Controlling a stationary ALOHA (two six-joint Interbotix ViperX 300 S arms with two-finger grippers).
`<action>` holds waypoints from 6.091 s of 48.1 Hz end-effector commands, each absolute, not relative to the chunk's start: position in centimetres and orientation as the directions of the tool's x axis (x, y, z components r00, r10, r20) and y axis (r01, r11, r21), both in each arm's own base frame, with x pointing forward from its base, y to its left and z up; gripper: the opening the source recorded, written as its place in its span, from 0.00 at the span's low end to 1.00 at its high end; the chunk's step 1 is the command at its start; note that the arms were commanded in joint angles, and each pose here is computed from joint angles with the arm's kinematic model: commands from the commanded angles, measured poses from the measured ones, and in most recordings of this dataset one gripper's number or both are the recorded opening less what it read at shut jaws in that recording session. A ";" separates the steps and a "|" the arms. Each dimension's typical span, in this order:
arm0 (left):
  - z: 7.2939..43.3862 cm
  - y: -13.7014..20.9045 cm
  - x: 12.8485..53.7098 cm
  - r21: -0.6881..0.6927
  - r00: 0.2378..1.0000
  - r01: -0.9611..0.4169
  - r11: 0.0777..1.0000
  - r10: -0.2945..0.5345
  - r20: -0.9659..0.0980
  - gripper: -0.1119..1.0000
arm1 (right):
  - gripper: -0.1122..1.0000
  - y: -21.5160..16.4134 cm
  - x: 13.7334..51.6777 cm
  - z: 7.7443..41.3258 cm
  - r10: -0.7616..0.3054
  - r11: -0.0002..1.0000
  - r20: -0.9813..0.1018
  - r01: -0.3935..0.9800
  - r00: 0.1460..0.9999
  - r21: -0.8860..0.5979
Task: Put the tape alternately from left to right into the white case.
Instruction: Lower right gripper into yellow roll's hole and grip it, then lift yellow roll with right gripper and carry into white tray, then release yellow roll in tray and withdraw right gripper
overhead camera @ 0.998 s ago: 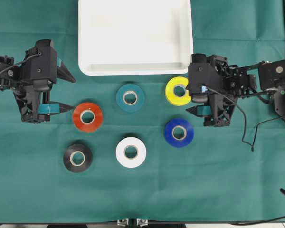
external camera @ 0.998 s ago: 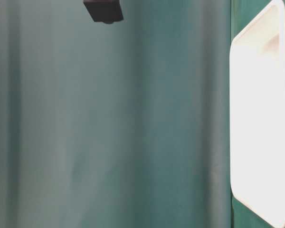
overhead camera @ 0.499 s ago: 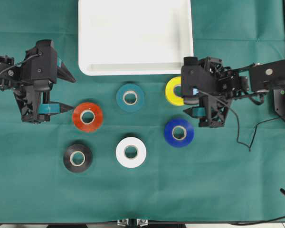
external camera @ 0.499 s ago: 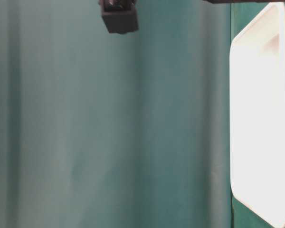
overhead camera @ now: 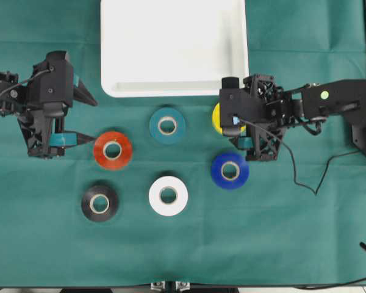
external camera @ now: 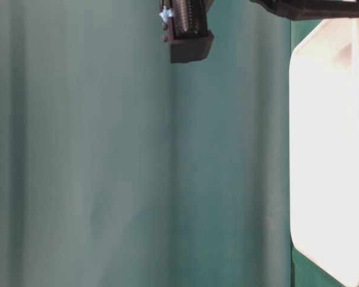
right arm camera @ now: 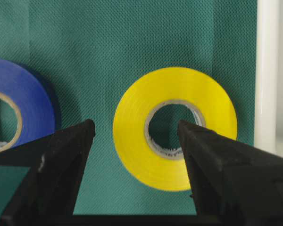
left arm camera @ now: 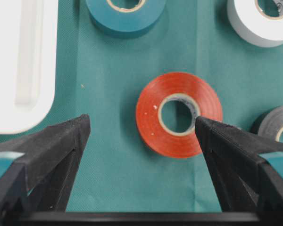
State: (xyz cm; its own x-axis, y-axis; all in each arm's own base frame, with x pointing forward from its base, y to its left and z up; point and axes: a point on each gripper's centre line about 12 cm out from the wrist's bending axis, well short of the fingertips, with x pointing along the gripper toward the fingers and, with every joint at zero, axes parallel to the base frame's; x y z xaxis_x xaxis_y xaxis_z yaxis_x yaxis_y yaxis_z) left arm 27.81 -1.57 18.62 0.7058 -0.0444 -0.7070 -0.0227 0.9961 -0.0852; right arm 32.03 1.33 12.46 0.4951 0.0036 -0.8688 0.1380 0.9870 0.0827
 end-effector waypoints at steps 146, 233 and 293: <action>19.5 -1.7 28.3 -0.090 0.727 -0.017 0.996 -0.049 -0.685 0.63 | 0.36 -7.7 39.0 18.9 -0.228 0.973 -0.749 0.175 0.622 -0.150; 19.5 -1.7 28.3 -0.090 0.728 -0.017 0.996 -0.049 -0.684 0.63 | 0.79 -16.3 41.6 14.4 -0.300 0.950 -0.685 0.275 0.664 -0.150; 19.5 -1.7 28.3 -0.091 0.727 -0.020 0.996 -0.048 -0.685 0.63 | 0.74 -4.8 40.5 18.7 -0.136 0.988 -0.647 0.053 0.750 -0.147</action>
